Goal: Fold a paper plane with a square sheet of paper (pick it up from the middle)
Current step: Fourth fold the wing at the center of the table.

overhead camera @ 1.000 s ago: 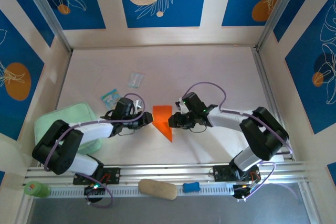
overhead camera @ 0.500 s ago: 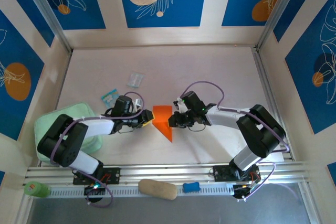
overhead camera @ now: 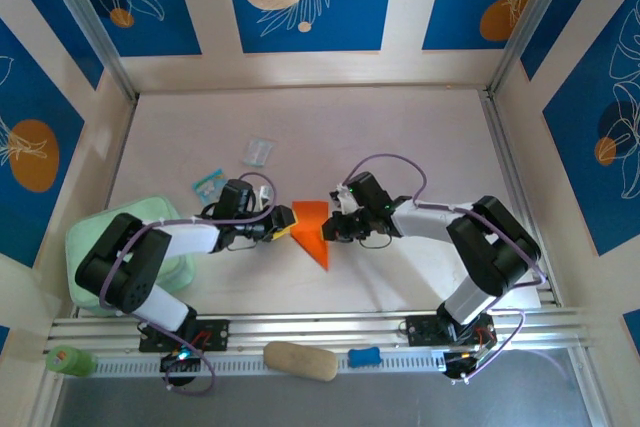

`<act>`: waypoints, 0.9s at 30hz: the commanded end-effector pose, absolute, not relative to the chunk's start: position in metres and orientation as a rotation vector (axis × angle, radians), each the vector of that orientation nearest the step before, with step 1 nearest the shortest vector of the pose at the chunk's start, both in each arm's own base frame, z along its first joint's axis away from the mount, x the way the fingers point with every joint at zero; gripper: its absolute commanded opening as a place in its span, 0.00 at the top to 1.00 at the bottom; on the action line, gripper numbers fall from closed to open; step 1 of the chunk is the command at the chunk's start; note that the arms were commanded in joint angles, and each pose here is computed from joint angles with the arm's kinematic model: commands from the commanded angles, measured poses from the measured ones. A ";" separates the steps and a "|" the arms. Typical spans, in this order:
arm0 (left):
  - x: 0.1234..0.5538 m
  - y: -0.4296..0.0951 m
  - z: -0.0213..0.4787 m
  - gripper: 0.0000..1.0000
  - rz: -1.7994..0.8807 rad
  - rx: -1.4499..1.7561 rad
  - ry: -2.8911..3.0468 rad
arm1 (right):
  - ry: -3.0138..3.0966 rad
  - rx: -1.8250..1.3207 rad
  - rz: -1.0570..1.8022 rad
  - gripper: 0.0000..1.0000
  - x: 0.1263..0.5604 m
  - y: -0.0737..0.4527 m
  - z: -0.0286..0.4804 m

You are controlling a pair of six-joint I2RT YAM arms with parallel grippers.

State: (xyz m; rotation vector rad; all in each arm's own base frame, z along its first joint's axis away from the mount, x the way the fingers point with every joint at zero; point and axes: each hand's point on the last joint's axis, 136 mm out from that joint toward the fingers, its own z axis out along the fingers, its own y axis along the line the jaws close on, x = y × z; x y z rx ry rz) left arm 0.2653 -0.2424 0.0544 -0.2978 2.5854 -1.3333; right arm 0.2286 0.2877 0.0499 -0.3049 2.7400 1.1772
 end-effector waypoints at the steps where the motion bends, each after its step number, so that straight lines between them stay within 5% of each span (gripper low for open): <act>1: 0.273 -0.243 0.061 0.53 -1.337 -0.277 2.570 | 2.654 -0.390 1.296 0.98 0.222 0.288 0.069; 17: 0.294 -0.265 0.064 0.57 -1.458 -0.250 2.539 | 2.569 -0.412 1.425 0.98 0.219 0.275 0.081; 23: 0.302 -0.273 0.060 0.77 -1.530 -0.283 2.504 | 2.614 -0.376 1.373 0.97 0.220 0.269 0.073; 27: 0.301 -0.261 0.059 0.95 -1.491 -0.381 2.432 | 2.662 -0.291 1.169 0.86 0.224 0.252 0.069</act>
